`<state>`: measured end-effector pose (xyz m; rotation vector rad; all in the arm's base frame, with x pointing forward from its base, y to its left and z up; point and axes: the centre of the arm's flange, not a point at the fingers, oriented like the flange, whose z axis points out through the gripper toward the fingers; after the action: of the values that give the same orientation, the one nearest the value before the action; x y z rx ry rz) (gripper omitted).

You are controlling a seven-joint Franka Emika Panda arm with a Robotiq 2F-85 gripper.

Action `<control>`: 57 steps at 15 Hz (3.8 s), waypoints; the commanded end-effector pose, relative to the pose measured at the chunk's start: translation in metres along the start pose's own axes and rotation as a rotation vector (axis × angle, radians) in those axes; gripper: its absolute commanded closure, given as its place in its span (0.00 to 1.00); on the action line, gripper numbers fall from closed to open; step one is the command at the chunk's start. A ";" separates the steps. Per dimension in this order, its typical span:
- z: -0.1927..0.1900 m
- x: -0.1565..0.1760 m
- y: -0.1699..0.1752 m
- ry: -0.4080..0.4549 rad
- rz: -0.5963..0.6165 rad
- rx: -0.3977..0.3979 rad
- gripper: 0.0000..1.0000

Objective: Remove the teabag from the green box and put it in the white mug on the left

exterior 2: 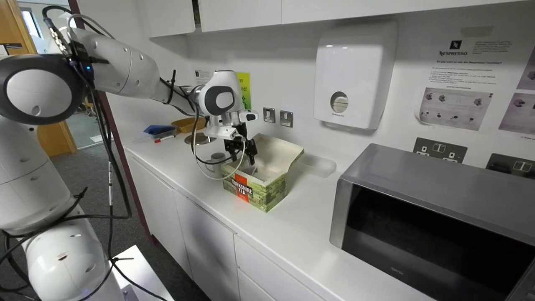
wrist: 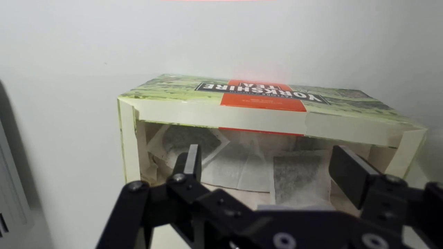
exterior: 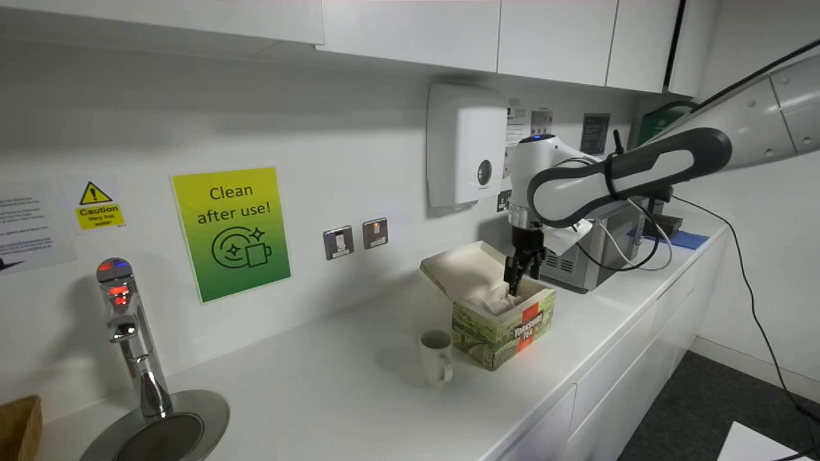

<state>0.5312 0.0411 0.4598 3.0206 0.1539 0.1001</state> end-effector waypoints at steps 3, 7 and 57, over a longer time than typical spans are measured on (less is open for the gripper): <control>0.018 0.041 -0.005 -0.021 0.010 -0.001 0.00; 0.035 0.069 -0.018 -0.038 -0.012 -0.003 0.00; 0.015 0.078 -0.017 -0.037 -0.008 -0.031 0.37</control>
<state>0.6177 0.0728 0.4399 3.0120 0.1994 0.0715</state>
